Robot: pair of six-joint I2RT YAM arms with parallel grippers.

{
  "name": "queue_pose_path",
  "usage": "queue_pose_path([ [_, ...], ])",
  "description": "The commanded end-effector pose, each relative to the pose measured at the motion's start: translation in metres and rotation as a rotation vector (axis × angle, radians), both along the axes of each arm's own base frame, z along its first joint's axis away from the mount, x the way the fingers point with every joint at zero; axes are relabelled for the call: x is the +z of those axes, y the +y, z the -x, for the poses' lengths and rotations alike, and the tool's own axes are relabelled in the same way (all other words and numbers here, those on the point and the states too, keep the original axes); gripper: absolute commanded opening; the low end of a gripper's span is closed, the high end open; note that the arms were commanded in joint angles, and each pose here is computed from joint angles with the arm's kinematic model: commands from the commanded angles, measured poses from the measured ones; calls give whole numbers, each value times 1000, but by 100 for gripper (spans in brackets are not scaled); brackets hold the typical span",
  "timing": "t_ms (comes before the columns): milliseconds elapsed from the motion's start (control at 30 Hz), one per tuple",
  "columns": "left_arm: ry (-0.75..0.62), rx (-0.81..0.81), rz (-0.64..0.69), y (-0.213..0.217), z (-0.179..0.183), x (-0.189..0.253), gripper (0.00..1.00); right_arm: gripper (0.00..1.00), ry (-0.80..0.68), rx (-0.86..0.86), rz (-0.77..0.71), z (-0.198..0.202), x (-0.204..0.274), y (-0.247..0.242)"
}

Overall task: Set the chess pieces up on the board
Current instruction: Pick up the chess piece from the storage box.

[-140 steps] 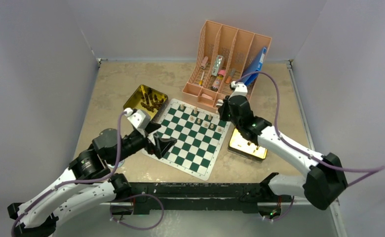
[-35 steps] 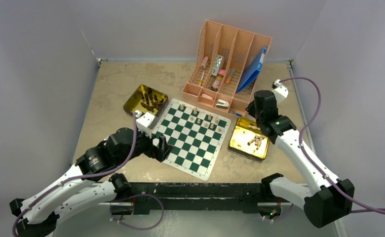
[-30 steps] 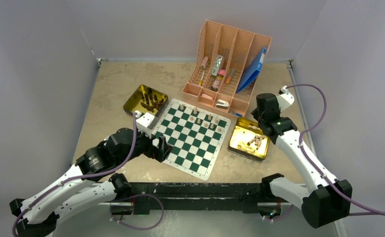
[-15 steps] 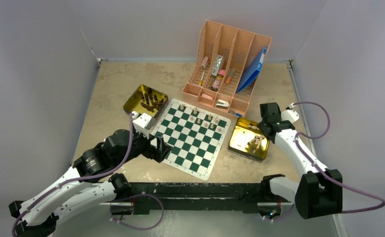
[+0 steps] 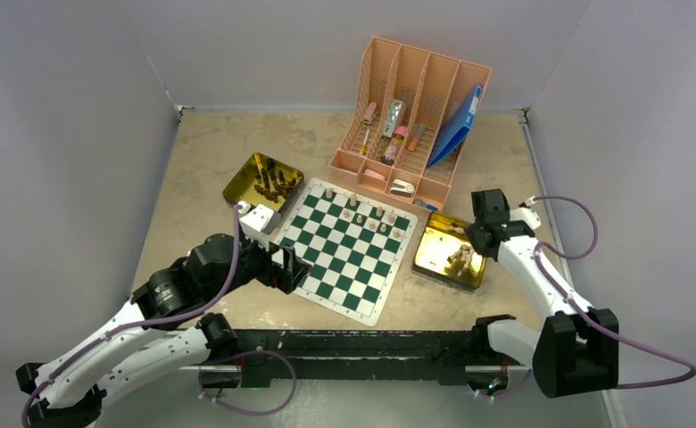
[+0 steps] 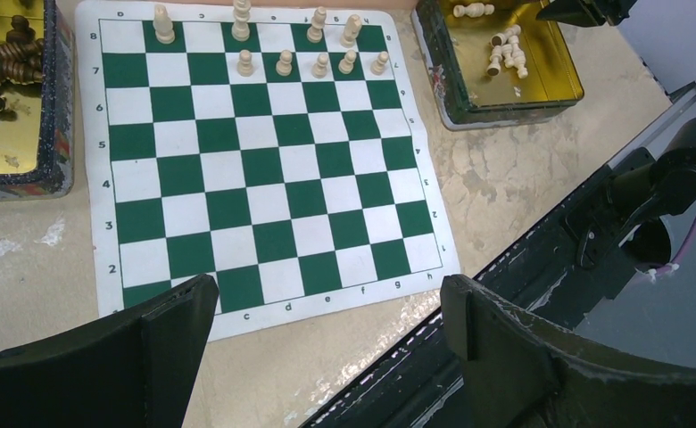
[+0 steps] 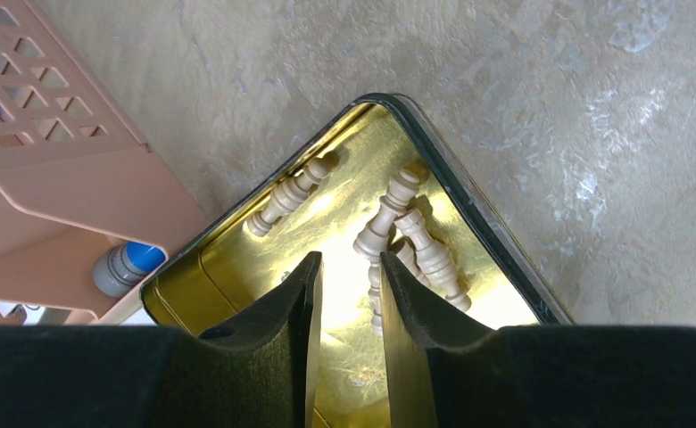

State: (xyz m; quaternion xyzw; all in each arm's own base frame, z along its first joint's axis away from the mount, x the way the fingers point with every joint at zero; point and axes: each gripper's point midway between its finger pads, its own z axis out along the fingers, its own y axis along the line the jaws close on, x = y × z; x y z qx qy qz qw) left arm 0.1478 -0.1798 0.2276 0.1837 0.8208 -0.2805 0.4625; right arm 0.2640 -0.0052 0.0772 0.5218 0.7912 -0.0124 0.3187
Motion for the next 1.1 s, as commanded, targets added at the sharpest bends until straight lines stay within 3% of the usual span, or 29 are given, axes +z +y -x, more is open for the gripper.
queue_pose_path([
  [0, 4, -9, 30, -5, 1, 2, 96, 31, -26, -51, -45, 4, 17, 2],
  [233, -4, -1, 38, -3, 1, 4, 96, 34, -36, -4, -88, 6, 19, 12],
  [567, 6, 39, 43, 3, 0, 4, 95, 37, 56, -3, -107, 19, -20, 16],
  [1067, 13, 30, 36, 0, -1, 0, 94, 36, 8, -57, -45, -9, -18, 2],
])
